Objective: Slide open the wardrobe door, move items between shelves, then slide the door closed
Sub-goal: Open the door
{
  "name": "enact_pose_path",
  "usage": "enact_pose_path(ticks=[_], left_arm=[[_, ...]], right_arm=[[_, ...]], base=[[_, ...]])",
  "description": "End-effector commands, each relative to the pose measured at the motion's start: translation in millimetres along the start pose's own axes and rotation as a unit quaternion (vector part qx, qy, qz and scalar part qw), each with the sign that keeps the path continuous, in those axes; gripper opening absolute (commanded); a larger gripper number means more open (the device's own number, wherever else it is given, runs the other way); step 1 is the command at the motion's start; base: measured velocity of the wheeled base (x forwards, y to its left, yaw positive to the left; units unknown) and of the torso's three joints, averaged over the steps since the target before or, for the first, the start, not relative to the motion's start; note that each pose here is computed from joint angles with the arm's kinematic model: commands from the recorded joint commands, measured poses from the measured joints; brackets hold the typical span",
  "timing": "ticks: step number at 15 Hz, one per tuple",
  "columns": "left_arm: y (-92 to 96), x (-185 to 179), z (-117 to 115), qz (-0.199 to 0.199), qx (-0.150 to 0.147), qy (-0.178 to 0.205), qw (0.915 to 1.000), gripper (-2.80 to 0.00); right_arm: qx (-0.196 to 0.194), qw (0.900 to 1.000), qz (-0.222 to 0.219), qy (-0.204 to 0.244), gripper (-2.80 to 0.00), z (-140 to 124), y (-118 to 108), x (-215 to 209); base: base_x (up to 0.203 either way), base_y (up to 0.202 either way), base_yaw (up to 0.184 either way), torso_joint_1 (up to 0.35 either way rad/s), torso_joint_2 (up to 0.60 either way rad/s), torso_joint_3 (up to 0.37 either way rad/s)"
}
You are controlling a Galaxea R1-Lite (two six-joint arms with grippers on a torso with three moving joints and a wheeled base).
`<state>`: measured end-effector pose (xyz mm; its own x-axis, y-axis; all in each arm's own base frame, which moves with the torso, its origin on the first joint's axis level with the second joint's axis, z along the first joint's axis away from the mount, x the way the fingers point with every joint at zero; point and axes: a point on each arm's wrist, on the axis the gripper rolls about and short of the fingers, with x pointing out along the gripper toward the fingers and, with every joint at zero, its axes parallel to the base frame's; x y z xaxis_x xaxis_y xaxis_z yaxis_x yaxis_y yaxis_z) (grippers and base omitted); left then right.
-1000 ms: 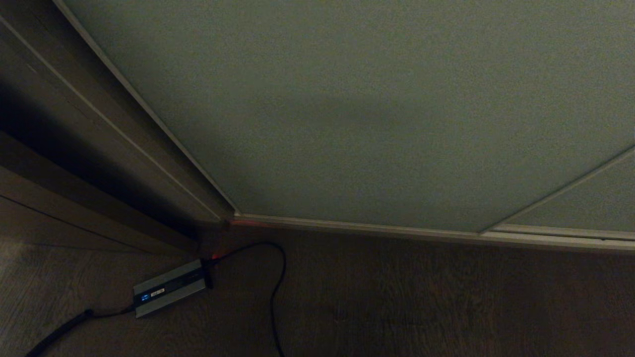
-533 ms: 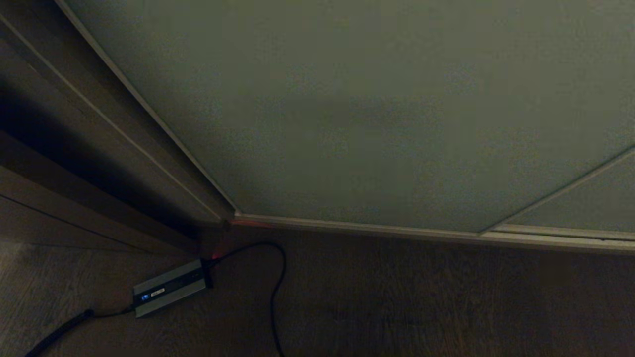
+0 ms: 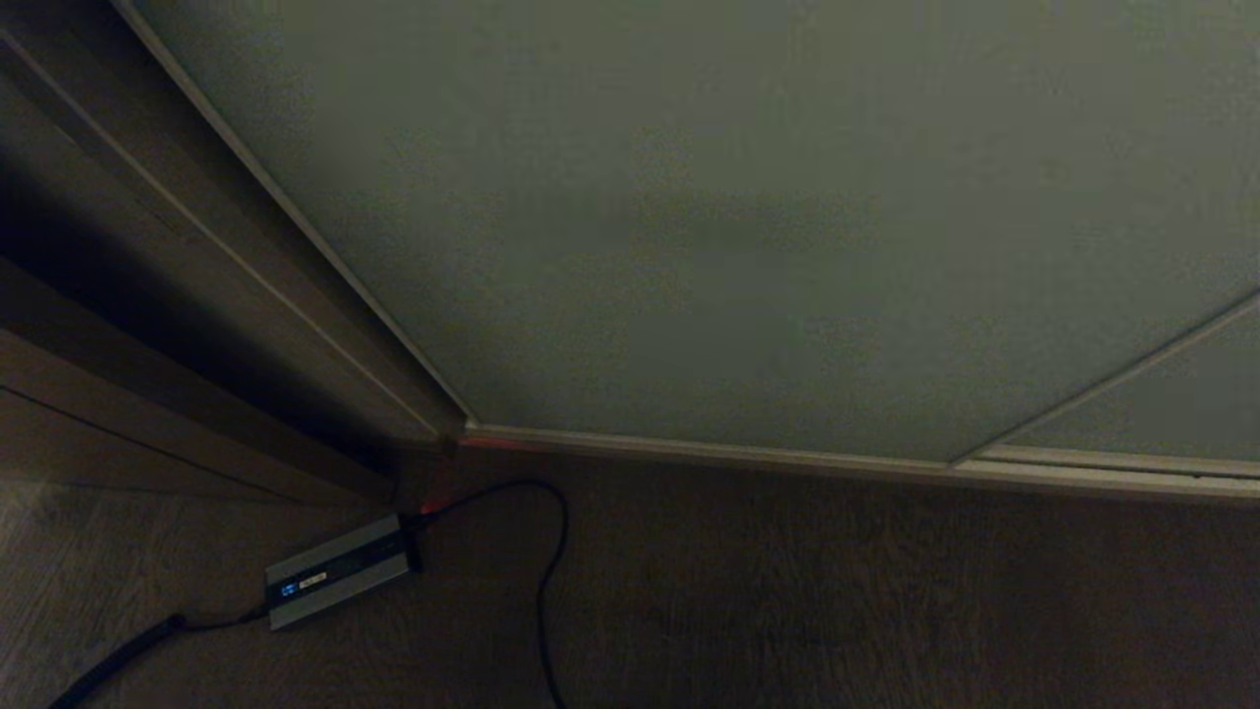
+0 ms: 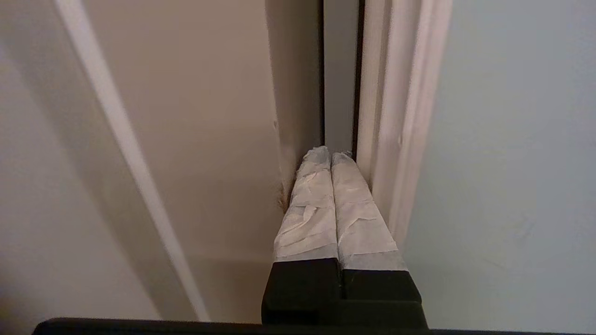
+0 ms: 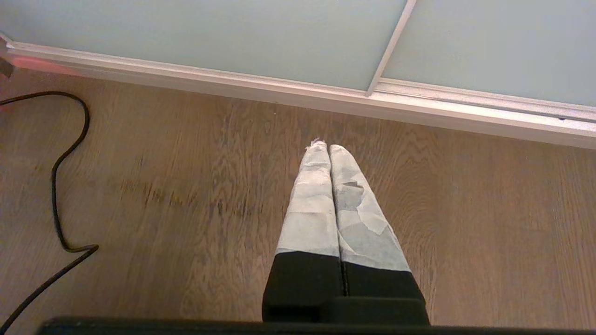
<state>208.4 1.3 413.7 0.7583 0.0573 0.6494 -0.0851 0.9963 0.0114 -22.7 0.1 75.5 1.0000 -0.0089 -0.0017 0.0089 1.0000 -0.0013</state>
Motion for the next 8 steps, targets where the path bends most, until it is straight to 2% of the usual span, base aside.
enact_pose_path(ticks=[1,5,8], left_arm=[[-11.6,5.4,-4.2,-0.022,-0.014,0.016,0.9995,-2.80],[-28.5,15.8,-9.7,-0.050,-0.032,0.038,0.9975,-2.80],[-48.2,17.3,-13.3,-0.082,-0.052,0.051,0.9939,-2.80]], right_arm=[[0.000,1.000,0.000,0.002,-2.80,-1.3,0.0,0.3],[0.000,1.000,0.000,0.002,-2.80,-1.3,0.0,0.3],[0.000,1.000,0.000,0.002,-2.80,-1.3,0.0,0.3]], base=[[0.000,0.000,0.000,0.000,0.00,0.000],[0.000,0.000,0.000,0.000,0.00,0.000],[0.000,0.000,0.000,0.000,0.00,0.000]])
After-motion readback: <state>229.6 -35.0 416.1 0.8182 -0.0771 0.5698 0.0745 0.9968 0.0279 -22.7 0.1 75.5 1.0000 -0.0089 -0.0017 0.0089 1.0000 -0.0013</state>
